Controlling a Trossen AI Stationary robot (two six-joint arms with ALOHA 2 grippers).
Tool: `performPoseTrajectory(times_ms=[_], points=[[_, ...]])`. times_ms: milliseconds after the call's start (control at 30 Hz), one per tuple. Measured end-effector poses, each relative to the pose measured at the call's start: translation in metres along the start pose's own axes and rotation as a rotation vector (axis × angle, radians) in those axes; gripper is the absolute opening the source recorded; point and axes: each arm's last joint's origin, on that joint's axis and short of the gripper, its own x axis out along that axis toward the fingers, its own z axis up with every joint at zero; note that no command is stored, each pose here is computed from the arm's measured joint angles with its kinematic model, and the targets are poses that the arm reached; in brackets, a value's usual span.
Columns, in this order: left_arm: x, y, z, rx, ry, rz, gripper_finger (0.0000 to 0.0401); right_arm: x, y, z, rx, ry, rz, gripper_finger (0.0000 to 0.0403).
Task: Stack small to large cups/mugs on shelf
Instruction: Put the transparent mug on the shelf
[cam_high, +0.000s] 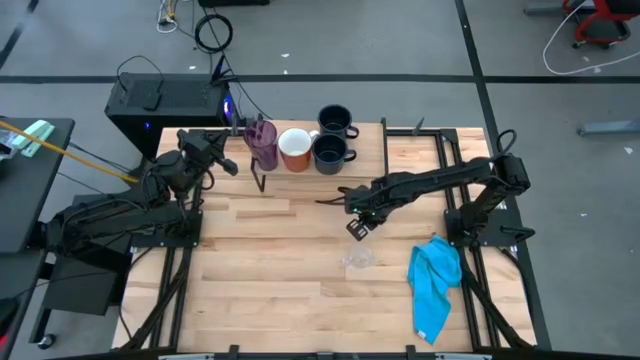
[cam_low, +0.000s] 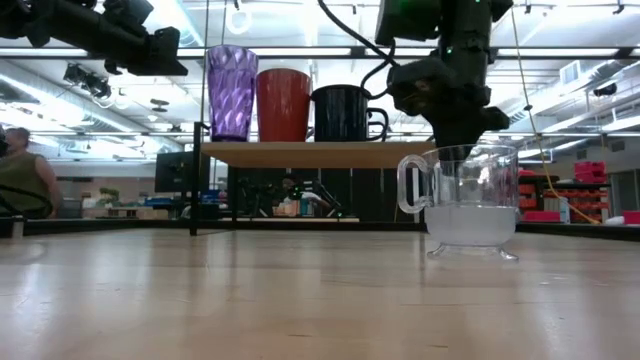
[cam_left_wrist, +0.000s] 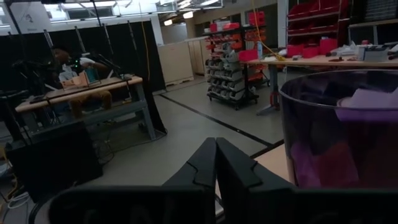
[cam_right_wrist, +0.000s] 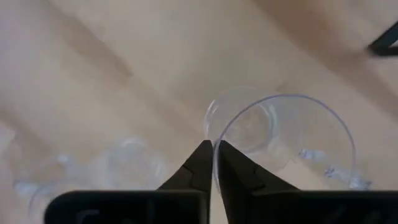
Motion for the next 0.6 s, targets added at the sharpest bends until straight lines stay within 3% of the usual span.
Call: performPoseTrajectory(times_ms=[400, 600], points=[[0.0, 0.0, 0.0, 0.015, 0.001, -0.001, 0.0022, -0.01, 0.004, 0.006, -0.024, -0.03, 0.035, 0.0148], [0.0, 0.0, 0.0, 0.016, 0.001, 0.0, 0.0014, -0.034, 0.007, 0.012, -0.154, -0.028, 0.029, 0.0177]])
